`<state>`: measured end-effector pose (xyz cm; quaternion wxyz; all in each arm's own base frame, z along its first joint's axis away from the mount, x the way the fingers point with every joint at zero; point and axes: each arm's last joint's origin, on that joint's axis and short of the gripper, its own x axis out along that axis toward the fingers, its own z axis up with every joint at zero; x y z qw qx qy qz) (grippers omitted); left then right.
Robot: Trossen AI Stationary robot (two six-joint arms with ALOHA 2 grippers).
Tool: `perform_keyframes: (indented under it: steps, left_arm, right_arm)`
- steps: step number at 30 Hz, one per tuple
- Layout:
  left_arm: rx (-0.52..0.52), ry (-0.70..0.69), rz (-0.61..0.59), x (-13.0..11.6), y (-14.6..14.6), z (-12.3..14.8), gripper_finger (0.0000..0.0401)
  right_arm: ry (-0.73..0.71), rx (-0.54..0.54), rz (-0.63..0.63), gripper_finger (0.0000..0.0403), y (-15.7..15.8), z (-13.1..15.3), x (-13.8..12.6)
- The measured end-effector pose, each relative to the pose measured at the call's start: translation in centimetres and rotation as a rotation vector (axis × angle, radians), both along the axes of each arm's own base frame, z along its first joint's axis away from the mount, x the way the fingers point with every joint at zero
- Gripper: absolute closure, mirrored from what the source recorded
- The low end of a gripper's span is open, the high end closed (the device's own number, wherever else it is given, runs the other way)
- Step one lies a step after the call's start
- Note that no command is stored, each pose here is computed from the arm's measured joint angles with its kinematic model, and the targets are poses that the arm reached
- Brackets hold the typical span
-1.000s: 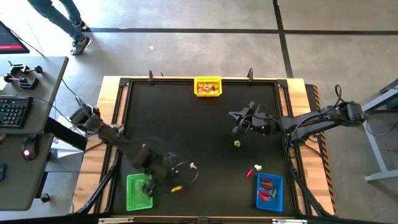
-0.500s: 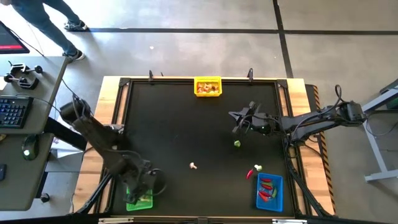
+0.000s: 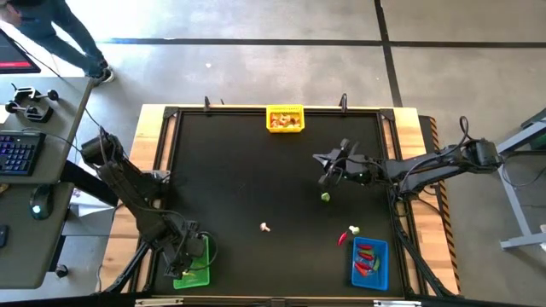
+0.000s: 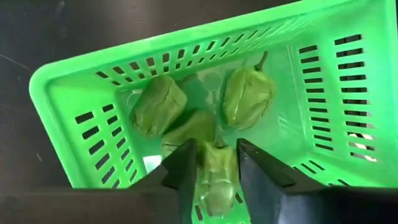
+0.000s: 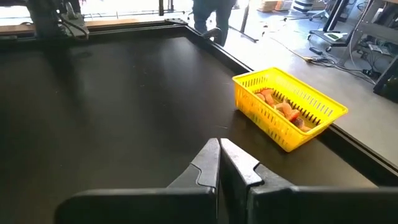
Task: Sort produce into baskets
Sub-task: Put the red chili into the blue bin
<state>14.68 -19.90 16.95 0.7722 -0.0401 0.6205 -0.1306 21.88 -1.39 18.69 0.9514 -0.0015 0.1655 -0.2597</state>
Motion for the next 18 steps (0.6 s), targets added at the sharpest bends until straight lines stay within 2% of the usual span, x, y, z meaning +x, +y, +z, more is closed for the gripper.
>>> perform_keyframes:
  steps: [5, 9, 13, 18]
  left_arm:
    - [-0.014, 0.019, -0.004, -0.1, 0.0, 0.0, 0.0259]
    - [-0.016, 0.022, -0.018, -0.1, 0.0, 0.0, 0.0249]
    - [-0.024, -0.021, -0.028, -0.1, 0.1, 0.8, 0.0265]
    - [0.031, -0.133, -0.032, 0.4, 0.6, 1.4, 0.0310]
  right_arm:
    - [0.000, 0.000, 0.001, 0.0391, 0.0, 0.0, 0.0]
    - [0.001, 0.001, 0.004, 0.0364, 0.0, 0.0, 0.0]
    - [0.003, 0.005, 0.015, 0.0328, 0.1, 0.0, 0.0]
    - [0.008, 0.006, 0.024, 0.0306, 0.3, -0.1, 0.0]
